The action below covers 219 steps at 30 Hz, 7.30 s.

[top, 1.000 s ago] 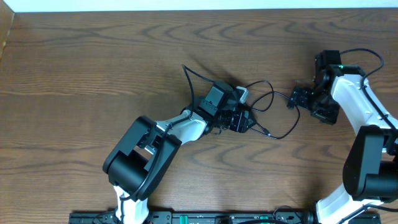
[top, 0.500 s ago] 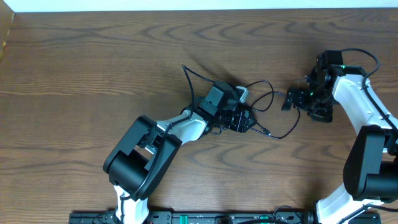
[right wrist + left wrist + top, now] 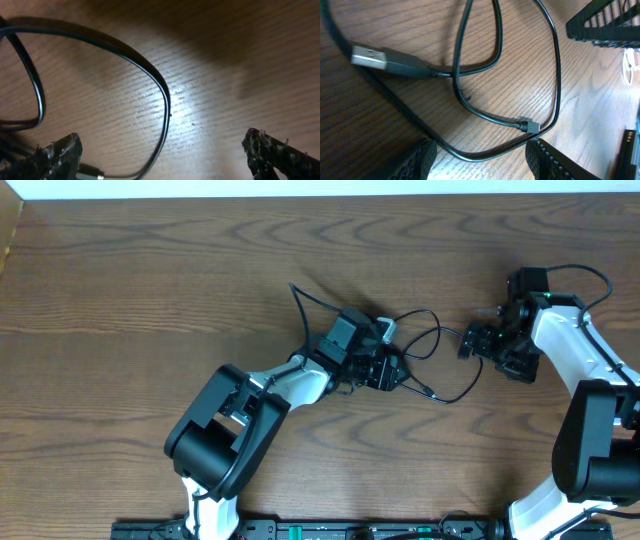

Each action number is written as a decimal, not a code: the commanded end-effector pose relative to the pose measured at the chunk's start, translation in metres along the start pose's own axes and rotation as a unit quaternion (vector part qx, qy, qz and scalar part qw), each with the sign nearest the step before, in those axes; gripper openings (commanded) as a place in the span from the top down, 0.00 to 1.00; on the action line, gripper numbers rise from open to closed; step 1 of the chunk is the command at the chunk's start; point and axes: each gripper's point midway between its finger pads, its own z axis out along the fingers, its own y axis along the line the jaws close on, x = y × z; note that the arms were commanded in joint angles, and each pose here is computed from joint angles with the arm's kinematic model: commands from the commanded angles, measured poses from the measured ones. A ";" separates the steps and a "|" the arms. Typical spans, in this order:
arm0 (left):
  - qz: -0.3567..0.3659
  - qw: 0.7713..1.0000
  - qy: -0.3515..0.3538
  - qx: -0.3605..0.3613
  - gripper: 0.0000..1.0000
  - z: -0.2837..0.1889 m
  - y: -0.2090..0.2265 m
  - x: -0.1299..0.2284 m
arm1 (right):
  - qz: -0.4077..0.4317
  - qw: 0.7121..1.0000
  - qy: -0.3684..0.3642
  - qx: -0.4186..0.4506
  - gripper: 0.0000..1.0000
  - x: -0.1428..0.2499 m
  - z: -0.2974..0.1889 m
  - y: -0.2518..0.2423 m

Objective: Untangle cables

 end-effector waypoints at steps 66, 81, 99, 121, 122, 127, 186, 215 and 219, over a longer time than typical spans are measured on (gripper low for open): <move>0.168 0.961 -0.069 -0.208 0.81 0.019 0.085 -0.015 | 0.025 0.994 0.043 -0.097 0.01 0.020 0.024 0.020; 0.161 0.931 -0.118 -0.307 0.81 -0.002 0.108 -0.043 | 0.017 0.996 0.035 -0.078 0.01 0.018 0.026 0.011; 0.175 0.916 -0.200 -0.301 0.86 -0.051 0.061 -0.094 | 0.009 0.996 0.021 -0.091 0.01 0.010 0.026 0.016; 0.143 0.932 -0.142 -0.301 0.87 -0.040 0.115 -0.070 | -0.008 0.992 0.018 -0.122 0.01 0.011 0.024 0.035; 0.140 0.935 -0.139 -0.296 0.87 -0.038 0.114 -0.068 | -0.010 0.992 0.017 -0.122 0.01 0.011 0.024 0.036; 0.120 0.939 -0.132 -0.293 0.87 -0.031 0.120 -0.061 | -0.017 0.992 0.015 -0.124 0.01 0.011 0.025 0.041; 0.132 0.962 -0.111 -0.211 0.87 0.008 0.085 -0.043 | 0.071 0.989 0.068 -0.106 0.01 0.098 0.089 0.045; 0.133 0.962 -0.115 -0.211 0.87 0.007 0.083 -0.045 | 0.005 0.994 0.109 -0.030 0.57 0.136 0.093 0.027; 0.134 0.962 -0.115 -0.210 0.87 0.007 0.083 -0.045 | -0.012 0.993 0.114 -0.016 0.71 0.140 0.092 0.021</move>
